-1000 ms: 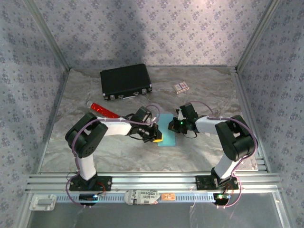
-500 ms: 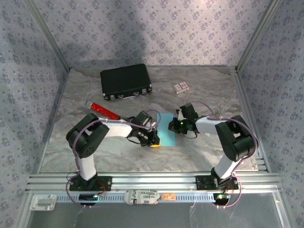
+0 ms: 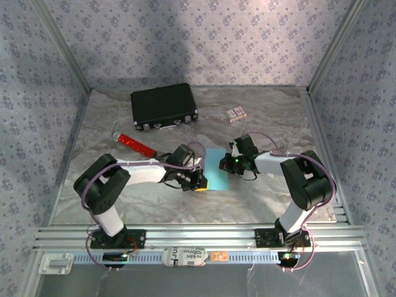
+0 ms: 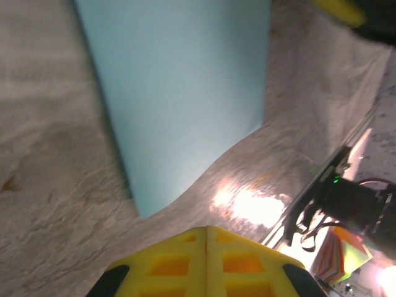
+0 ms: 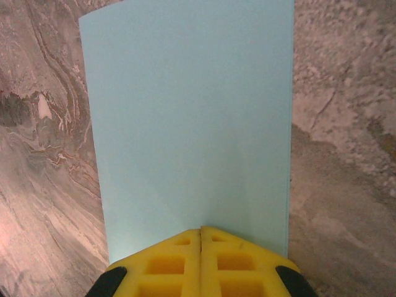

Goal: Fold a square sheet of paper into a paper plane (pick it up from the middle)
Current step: First fold the square sheet of paper in half at the center of the table.

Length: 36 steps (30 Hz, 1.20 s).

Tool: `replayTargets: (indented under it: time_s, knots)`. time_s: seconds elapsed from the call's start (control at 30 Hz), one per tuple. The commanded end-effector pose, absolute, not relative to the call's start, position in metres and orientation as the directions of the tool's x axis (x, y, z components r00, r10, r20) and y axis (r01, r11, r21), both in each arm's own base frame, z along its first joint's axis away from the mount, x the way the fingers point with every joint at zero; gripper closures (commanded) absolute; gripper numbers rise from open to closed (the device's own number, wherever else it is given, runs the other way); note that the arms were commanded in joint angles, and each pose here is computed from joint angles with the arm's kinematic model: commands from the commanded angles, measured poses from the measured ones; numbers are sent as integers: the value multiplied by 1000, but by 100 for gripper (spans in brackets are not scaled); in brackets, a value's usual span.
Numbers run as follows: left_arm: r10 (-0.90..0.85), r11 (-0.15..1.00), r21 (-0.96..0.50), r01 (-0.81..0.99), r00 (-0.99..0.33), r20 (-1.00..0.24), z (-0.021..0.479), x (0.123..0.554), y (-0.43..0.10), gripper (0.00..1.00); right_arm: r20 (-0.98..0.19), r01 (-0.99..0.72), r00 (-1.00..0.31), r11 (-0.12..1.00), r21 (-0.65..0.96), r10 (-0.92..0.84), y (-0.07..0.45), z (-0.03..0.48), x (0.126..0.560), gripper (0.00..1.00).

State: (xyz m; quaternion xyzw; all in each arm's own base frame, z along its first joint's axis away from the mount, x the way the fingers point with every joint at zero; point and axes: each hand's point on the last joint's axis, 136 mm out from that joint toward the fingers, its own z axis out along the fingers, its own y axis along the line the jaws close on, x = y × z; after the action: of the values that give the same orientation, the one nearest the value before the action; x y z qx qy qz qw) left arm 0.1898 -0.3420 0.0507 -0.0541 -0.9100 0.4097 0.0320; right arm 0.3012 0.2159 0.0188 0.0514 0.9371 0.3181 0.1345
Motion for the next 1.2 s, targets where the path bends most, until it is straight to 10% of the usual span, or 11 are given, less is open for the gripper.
replayTargets:
  time_s: [0.0,1.17]
  knots:
    - [73,614,-787,55,-997,-12,68,210,-352,94,-115,113,-975,870,480,190,185,-16,272,100]
    - [225,812,-557,172,-974,27,21,174,-322,90,-107,118,-976,870,478,192,185,-19,270,100]
